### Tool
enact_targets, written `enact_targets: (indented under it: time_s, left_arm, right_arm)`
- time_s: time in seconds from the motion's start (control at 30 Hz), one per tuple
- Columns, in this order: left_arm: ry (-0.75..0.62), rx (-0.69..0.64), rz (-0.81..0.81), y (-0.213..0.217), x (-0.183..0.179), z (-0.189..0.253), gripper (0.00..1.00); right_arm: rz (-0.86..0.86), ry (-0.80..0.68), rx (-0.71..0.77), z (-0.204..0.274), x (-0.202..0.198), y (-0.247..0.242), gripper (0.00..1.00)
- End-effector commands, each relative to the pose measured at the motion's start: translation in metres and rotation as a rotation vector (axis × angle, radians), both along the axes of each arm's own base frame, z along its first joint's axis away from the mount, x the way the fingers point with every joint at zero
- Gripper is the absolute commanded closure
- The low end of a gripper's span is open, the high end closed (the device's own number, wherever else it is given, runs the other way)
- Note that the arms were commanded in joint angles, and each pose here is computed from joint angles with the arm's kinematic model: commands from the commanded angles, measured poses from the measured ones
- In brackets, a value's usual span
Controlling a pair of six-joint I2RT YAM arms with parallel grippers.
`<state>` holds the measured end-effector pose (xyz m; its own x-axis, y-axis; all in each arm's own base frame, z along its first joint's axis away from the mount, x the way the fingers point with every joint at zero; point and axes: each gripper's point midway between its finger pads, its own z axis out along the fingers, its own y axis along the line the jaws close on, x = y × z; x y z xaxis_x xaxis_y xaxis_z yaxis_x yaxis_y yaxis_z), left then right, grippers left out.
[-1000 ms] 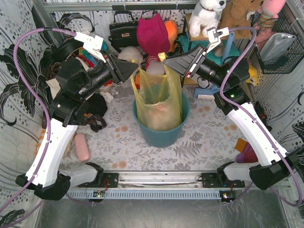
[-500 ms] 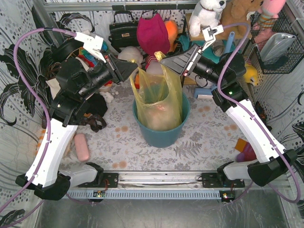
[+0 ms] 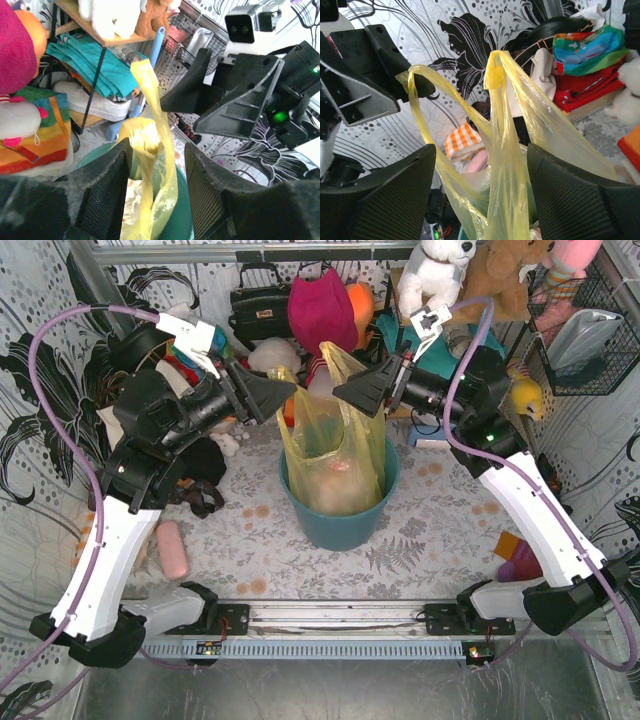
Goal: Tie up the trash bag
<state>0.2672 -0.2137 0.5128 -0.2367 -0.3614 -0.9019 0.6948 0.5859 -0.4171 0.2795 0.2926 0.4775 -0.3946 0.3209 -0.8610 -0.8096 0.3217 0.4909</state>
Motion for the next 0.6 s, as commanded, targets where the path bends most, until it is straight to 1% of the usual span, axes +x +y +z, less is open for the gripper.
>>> enact_targets:
  time_s: [0.0,0.13,0.23,0.37,0.57]
  left_arm:
    - [-0.037,-0.052,-0.069,-0.002,-0.021,0.011,0.44]
    - [-0.018,-0.061,-0.081,-0.002,-0.026,0.001,0.41]
    - [-0.021,-0.075,-0.142,-0.008,-0.035,-0.004,0.38]
    - [-0.03,-0.103,-0.219,-0.016,-0.044,-0.004,0.36]
    - [-0.022,-0.127,-0.297,-0.028,-0.041,-0.008,0.36]
  right_arm:
    - [-0.025,-0.144,-0.045,0.023,-0.008,-0.009,0.26]
    - [-0.049,-0.18,-0.073,0.027,-0.014,-0.017,0.23]
    - [-0.056,-0.202,-0.085,0.031,-0.021,-0.022,0.2]
    - [-0.014,-0.182,-0.09,0.027,-0.028,-0.02,0.19]
    - [0.082,-0.12,-0.084,0.005,-0.041,-0.012,0.19]
